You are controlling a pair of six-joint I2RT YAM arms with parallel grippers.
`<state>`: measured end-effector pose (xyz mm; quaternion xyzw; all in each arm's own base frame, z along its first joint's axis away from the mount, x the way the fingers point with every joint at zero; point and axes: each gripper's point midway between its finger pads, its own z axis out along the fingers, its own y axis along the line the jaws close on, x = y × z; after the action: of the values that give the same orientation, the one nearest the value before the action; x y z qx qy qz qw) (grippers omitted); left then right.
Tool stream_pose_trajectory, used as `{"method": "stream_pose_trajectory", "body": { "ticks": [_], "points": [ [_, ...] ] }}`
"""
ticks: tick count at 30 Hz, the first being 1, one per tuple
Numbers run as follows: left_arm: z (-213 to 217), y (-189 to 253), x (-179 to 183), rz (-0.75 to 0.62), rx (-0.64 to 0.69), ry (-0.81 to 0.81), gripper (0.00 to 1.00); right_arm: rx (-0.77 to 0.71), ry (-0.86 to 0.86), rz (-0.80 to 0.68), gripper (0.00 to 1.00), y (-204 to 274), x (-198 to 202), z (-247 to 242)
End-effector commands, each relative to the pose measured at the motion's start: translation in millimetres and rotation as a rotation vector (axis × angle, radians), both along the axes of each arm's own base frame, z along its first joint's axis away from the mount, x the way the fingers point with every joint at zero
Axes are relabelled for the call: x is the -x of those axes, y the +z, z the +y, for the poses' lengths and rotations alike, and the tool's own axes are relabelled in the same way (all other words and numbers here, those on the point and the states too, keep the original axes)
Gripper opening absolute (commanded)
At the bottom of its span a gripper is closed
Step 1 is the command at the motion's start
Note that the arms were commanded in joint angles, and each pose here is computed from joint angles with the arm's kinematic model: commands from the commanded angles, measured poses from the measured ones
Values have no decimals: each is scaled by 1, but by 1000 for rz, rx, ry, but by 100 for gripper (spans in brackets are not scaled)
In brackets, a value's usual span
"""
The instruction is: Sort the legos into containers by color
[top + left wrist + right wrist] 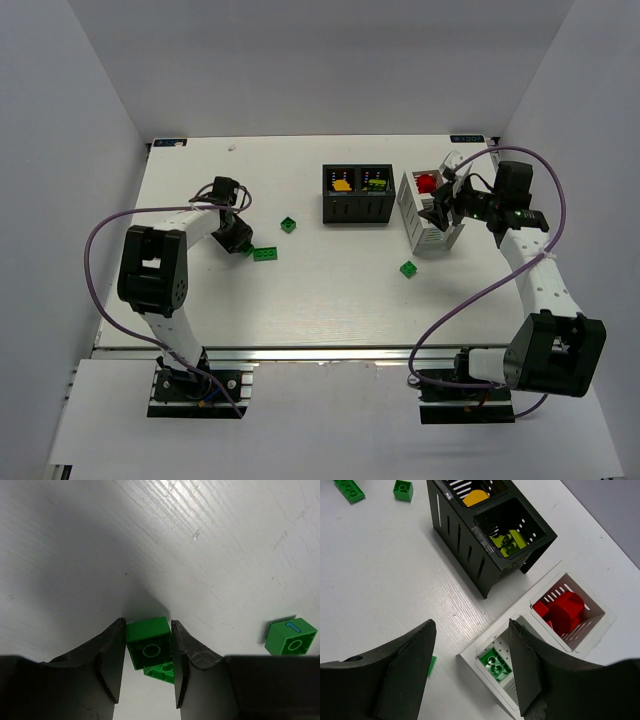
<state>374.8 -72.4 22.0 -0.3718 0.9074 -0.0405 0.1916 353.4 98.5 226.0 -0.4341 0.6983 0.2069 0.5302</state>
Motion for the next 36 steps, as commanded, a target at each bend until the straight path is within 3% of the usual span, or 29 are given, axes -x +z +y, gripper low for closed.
{"method": "stream_pose_trajectory", "body": {
  "ticks": [1,3,7,11,12,15,16,18,20,27,36],
  "points": [
    [-3,18,-5,-29,20,-31,18,-24,17,-48,65,15,1,3],
    [-6,31,-8,-60,30,-55,8,-34,12,-40,65,17,1,4],
    [-33,75,-22,-164,79,-171,3,-73,-20,-23,64,24,-1,4],
    [-109,133,-34,-356,260,-410,1,-127,-123,-52,58,42,-9,-2],
    [-137,156,-39,-444,303,-479,0,-153,-191,-73,51,50,-14,-8],
    [-187,179,-37,-520,411,-609,0,-198,-277,-109,33,64,-20,-19],
    [-213,190,-36,-571,448,-668,0,-221,-326,-108,16,67,-21,-24],
    [-243,211,-38,-636,505,-744,0,-247,-400,-133,0,77,-27,-34],
    [-282,225,-39,-697,566,-837,0,-262,-488,-130,0,82,-32,-48],
    [-376,265,-47,-909,672,-1052,1,-299,-508,-97,0,87,-28,-60],
    [-447,253,-54,-992,712,-1113,3,-318,-521,-92,0,87,-22,-69]
  ]
}}
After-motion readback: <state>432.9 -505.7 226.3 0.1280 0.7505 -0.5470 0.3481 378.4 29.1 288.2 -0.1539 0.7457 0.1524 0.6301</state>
